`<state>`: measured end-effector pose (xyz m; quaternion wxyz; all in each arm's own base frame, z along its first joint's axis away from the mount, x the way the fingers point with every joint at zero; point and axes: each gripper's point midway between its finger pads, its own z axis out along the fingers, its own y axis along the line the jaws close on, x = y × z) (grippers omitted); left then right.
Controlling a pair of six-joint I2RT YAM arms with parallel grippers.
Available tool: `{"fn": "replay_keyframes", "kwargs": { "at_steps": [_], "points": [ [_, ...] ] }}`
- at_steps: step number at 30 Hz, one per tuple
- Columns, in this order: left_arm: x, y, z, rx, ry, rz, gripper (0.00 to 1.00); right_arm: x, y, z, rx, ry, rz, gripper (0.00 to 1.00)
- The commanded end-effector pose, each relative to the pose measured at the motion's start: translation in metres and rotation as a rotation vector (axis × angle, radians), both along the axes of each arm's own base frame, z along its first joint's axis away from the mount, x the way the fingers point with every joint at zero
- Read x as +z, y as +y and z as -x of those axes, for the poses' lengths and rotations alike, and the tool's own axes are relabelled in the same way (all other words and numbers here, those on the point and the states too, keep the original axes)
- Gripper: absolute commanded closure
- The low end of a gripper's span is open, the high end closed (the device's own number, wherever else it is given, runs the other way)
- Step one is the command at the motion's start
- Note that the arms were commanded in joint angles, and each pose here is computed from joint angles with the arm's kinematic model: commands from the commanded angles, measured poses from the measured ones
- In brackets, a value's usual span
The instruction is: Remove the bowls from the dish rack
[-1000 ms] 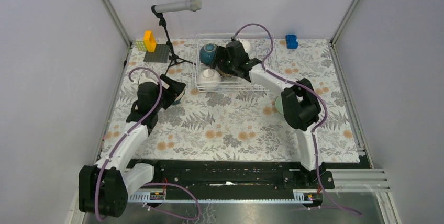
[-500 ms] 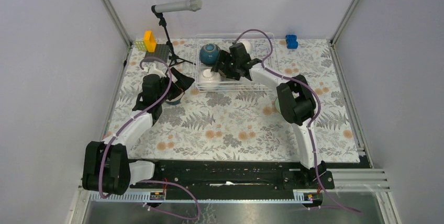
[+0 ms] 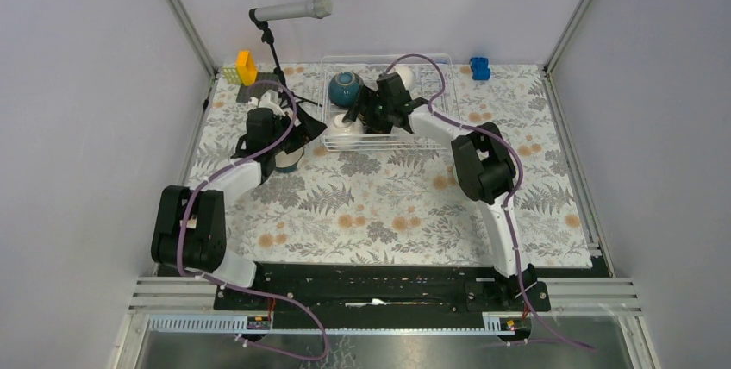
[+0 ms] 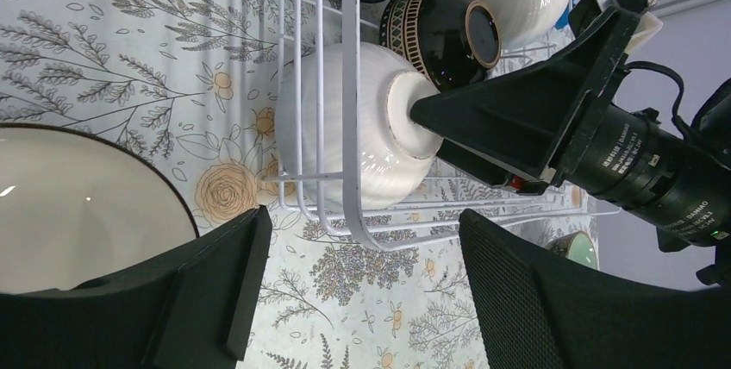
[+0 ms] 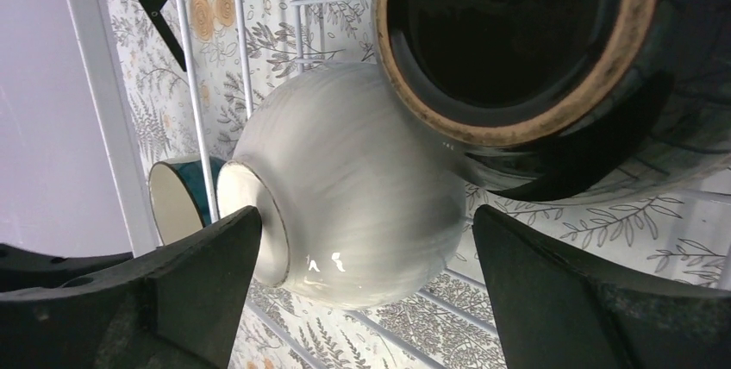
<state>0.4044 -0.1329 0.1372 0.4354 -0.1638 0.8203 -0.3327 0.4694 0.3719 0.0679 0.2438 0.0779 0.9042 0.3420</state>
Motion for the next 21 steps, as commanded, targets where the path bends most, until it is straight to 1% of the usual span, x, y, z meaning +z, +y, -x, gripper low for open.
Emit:
{"fn": "replay_keyframes", "kwargs": {
  "at_steps": [1, 3, 6, 8, 9, 12, 18, 21],
  "points": [
    [0.029, -0.011, -0.018, -0.065, -0.112, 0.021, 0.16, 0.002, 0.013, 0.002, 0.011, 0.026, -0.084, 0.0],
    [0.029, -0.015, -0.019, -0.086, -0.114, 0.029, 0.19, 0.0, 0.015, 0.003, 0.014, 0.035, -0.102, 0.0],
    [0.025, -0.021, -0.019, -0.114, -0.102, 0.041, 0.27, 0.003, 0.018, 0.004, 0.027, 0.037, -0.124, 0.0],
    [0.023, -0.023, -0.018, -0.124, -0.096, 0.045, 0.28, 0.008, 0.018, 0.006, 0.031, 0.037, -0.138, 0.0],
    [0.023, -0.024, -0.018, -0.127, -0.094, 0.045, 0.29, 0.016, 0.02, 0.004, 0.034, 0.008, -0.158, 0.01],
    [0.023, -0.026, -0.016, -0.132, -0.096, 0.041, 0.31, 0.031, 0.019, 0.006, 0.038, -0.023, -0.18, 0.05],
    [0.027, -0.027, -0.015, -0.133, -0.107, 0.028, 0.32, 0.059, 0.016, 0.011, 0.055, -0.092, -0.208, 0.18],
    [0.028, -0.029, -0.014, -0.139, -0.105, 0.029, 0.32, 0.063, 0.016, 0.012, 0.064, -0.101, -0.215, 0.2]
  ]
}}
